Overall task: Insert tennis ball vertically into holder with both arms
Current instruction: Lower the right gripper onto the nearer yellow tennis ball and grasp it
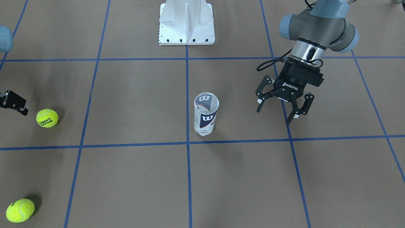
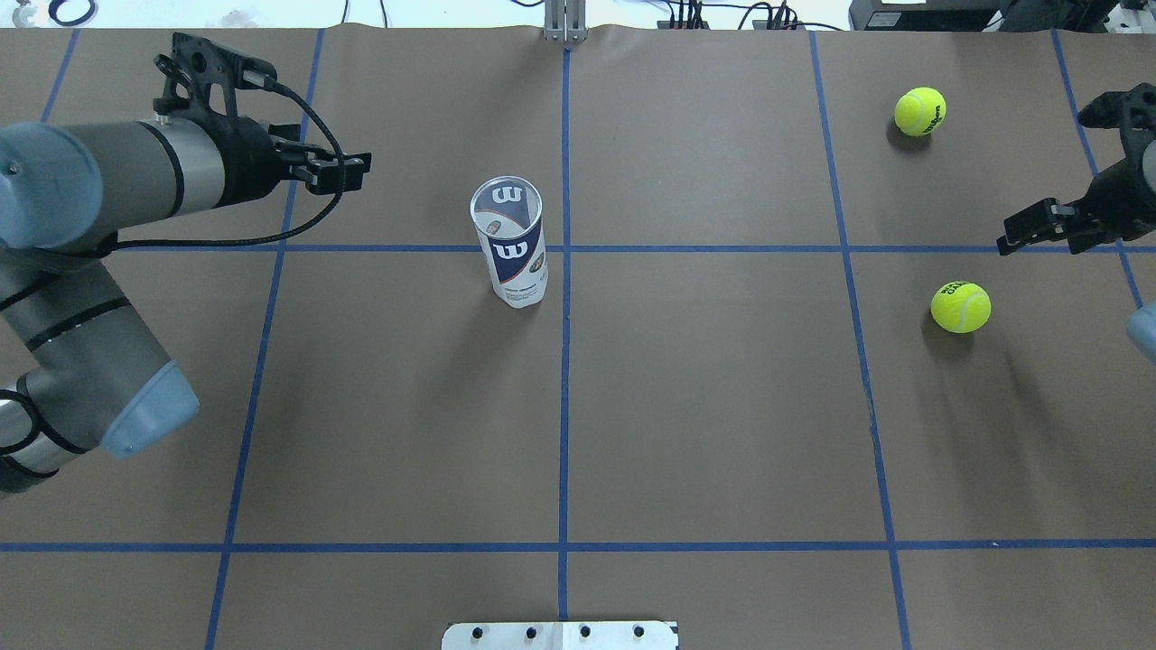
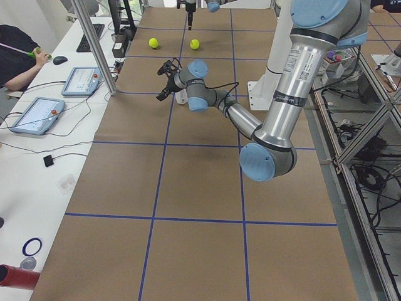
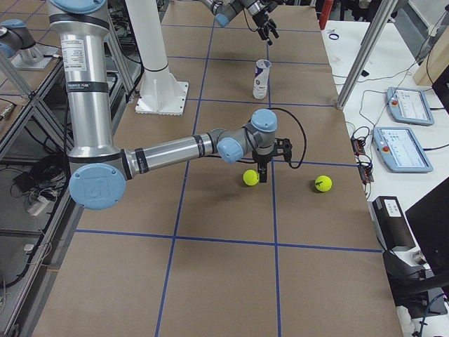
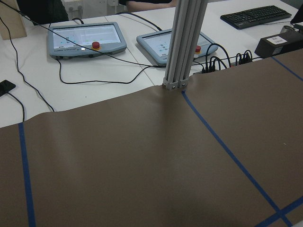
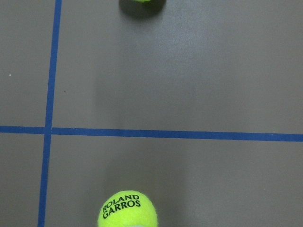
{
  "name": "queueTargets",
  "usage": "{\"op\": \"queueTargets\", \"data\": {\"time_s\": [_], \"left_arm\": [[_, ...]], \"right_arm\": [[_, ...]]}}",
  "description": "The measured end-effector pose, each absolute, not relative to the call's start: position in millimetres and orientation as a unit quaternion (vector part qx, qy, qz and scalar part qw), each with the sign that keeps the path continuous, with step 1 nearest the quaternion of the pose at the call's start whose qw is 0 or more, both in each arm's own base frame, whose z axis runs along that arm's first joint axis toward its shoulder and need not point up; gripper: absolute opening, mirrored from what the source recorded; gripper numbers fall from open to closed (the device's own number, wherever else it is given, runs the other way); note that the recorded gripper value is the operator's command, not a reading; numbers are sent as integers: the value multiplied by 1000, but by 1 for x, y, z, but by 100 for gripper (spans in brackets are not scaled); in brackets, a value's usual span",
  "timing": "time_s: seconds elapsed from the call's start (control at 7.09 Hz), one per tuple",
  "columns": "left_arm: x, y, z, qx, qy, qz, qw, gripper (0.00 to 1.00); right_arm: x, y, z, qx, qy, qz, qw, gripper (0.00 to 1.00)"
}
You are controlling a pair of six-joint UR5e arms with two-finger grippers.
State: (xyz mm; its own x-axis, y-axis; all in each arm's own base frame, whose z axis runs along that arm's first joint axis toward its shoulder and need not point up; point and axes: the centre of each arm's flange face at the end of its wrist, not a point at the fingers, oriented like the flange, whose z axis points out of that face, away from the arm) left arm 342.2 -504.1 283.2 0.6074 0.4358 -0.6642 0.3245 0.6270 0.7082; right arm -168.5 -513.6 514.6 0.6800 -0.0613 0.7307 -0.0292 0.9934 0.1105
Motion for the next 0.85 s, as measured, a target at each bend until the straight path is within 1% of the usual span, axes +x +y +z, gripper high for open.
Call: {"op": "queueTargets", "data": {"time_s": [0.42, 0.85], "left_arm": [[355, -498, 285, 437, 435, 36, 787, 99], [356, -498, 288, 436, 432, 36, 789, 99]], "right_arm": [[-215, -512, 543, 67, -405, -48, 910, 100], [-243, -516, 541, 70, -412, -69, 906, 100]]}}
